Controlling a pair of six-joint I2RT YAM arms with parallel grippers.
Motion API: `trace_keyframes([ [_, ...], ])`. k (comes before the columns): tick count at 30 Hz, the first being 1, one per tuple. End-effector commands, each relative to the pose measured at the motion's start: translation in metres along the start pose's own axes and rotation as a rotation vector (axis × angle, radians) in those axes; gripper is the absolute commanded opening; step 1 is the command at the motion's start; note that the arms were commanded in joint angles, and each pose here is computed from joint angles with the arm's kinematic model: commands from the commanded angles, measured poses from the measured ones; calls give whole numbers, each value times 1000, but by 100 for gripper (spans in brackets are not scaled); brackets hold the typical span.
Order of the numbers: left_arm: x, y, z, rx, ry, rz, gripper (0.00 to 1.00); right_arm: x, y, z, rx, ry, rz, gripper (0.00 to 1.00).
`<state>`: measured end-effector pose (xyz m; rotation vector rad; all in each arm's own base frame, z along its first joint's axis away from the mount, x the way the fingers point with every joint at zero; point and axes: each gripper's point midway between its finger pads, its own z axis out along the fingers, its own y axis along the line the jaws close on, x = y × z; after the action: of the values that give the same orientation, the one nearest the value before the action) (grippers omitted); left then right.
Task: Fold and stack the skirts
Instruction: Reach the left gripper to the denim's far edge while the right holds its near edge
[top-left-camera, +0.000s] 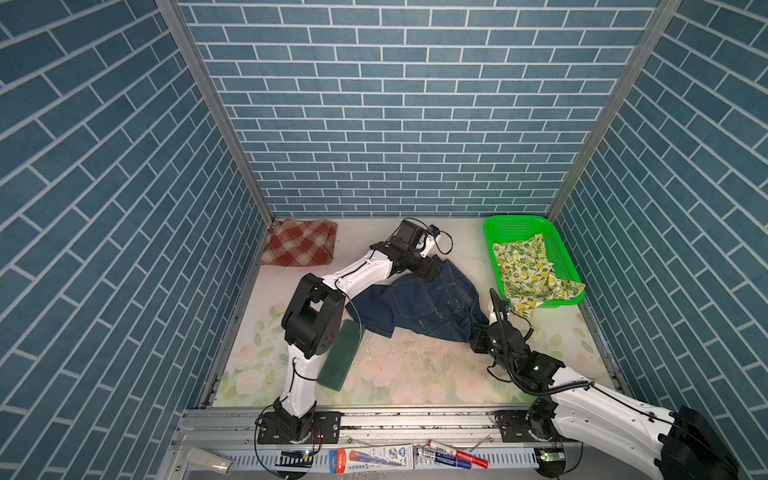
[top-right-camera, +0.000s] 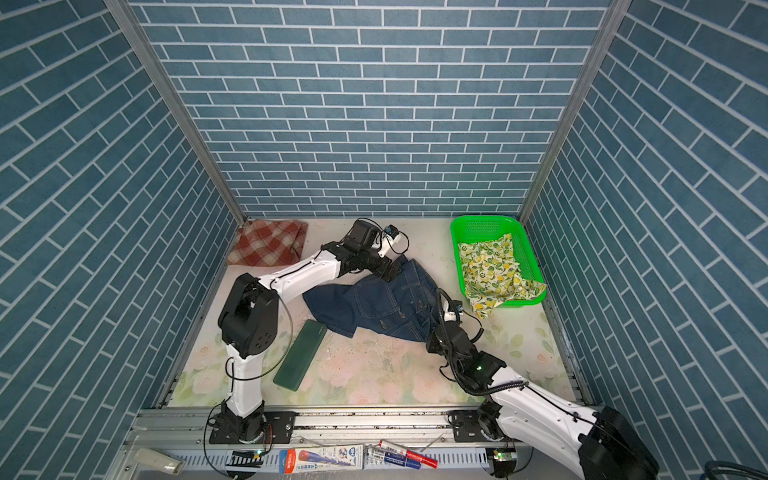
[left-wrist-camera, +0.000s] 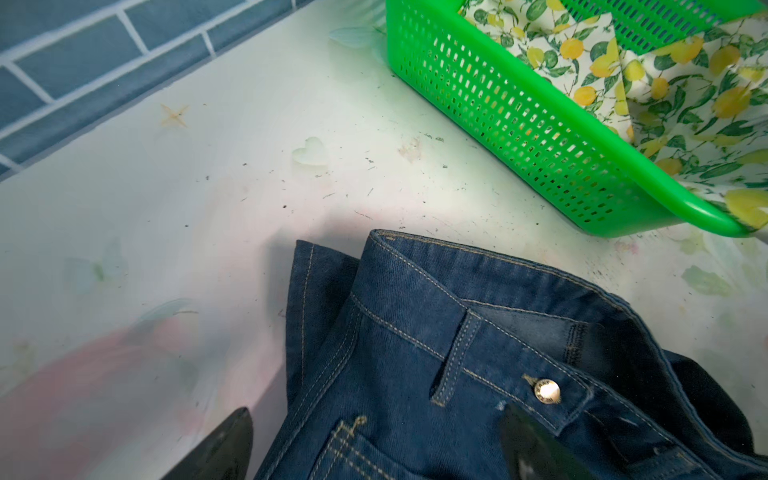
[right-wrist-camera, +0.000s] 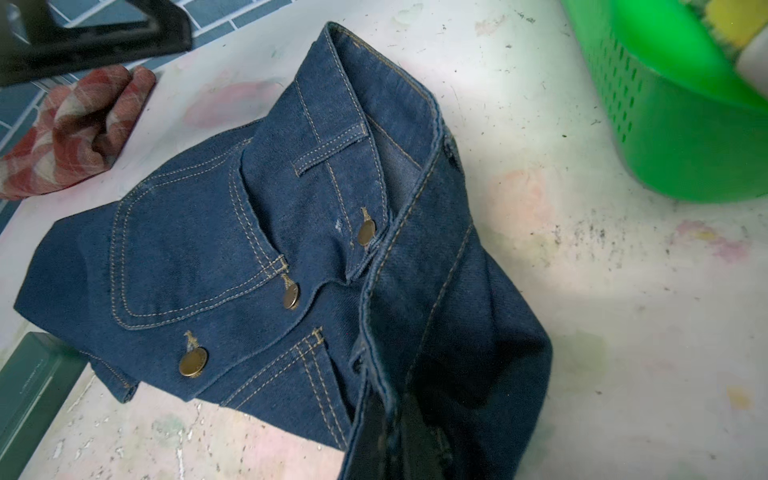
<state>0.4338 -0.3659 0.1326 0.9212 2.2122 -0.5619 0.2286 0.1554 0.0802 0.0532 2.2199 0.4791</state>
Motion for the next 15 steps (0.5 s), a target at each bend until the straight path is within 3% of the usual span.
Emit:
trace_keyframes([
  [1,-12,-7,21,56,-41,37,93,7,-4,1,-6,4,23,0],
  [11,-12,-4,81,67,-110,-68,92,5,0,3,-13,5,3,0],
  [13,-10,-3,88,70,-106,-81,86,6,-1,3,-11,9,-1,0],
  [15,-11,-3,93,79,-106,-93,65,6,-1,4,-8,12,-5,0],
])
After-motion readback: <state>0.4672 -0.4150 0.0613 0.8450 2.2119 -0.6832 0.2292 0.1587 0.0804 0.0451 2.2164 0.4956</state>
